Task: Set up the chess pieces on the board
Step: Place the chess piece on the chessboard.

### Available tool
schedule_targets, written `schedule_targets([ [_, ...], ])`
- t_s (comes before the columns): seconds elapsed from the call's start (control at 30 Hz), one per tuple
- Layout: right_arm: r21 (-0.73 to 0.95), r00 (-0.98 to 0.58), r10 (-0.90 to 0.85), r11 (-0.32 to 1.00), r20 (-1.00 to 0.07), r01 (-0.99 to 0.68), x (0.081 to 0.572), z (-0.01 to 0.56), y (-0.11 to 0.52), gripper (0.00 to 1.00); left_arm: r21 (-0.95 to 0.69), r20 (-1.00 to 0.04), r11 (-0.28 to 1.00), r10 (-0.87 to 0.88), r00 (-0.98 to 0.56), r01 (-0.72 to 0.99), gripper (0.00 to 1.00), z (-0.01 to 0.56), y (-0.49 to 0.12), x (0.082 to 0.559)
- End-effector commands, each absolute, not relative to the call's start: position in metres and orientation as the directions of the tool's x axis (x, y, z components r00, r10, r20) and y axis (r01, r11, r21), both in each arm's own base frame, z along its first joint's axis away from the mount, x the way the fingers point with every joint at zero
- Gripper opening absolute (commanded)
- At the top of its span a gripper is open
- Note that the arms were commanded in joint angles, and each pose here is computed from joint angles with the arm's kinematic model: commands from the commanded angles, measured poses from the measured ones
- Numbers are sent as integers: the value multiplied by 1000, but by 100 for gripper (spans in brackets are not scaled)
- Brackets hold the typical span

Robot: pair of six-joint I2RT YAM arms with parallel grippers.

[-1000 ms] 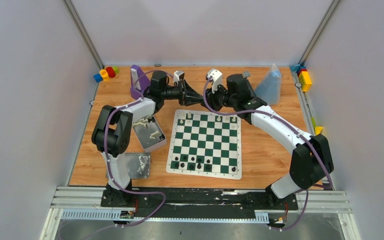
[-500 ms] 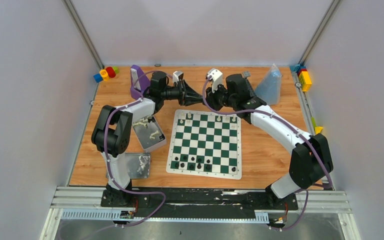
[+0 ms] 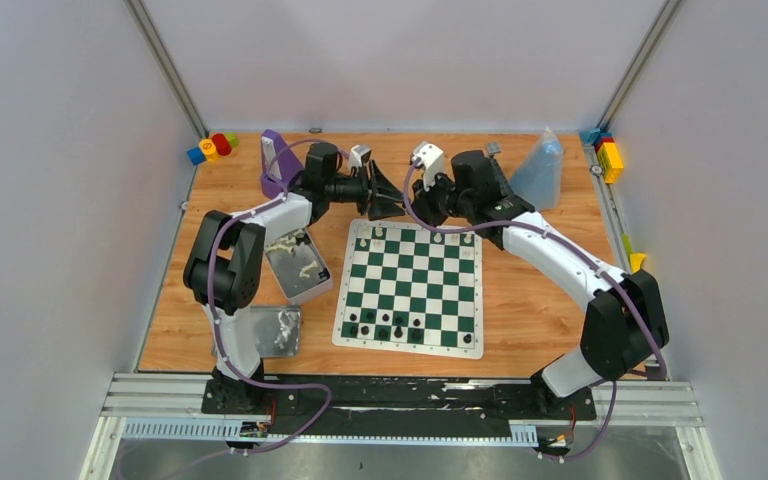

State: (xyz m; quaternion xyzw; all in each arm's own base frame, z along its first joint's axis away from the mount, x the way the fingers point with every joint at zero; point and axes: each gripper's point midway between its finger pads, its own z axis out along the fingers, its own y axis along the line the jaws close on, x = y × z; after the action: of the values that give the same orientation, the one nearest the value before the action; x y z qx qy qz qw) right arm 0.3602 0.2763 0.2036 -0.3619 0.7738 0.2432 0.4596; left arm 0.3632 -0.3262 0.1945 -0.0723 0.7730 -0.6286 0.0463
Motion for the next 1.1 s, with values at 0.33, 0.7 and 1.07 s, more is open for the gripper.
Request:
schedule_targets([
  [0.33, 52, -219, -628, 274, -747, -960, 231, 163, 233, 0, -764, -429, 575, -112, -896, 294, 77, 215, -241, 383],
  [0.7, 157, -266, -851, 217, -452, -963, 180, 100, 203, 0, -393, -683, 814, 53, -729, 428, 93, 241, -156, 378],
  [1.07, 163, -216, -947, 180, -237, -970, 166, 78, 197, 0, -184, -777, 873, 153, -611, 452, 100, 263, -123, 352],
])
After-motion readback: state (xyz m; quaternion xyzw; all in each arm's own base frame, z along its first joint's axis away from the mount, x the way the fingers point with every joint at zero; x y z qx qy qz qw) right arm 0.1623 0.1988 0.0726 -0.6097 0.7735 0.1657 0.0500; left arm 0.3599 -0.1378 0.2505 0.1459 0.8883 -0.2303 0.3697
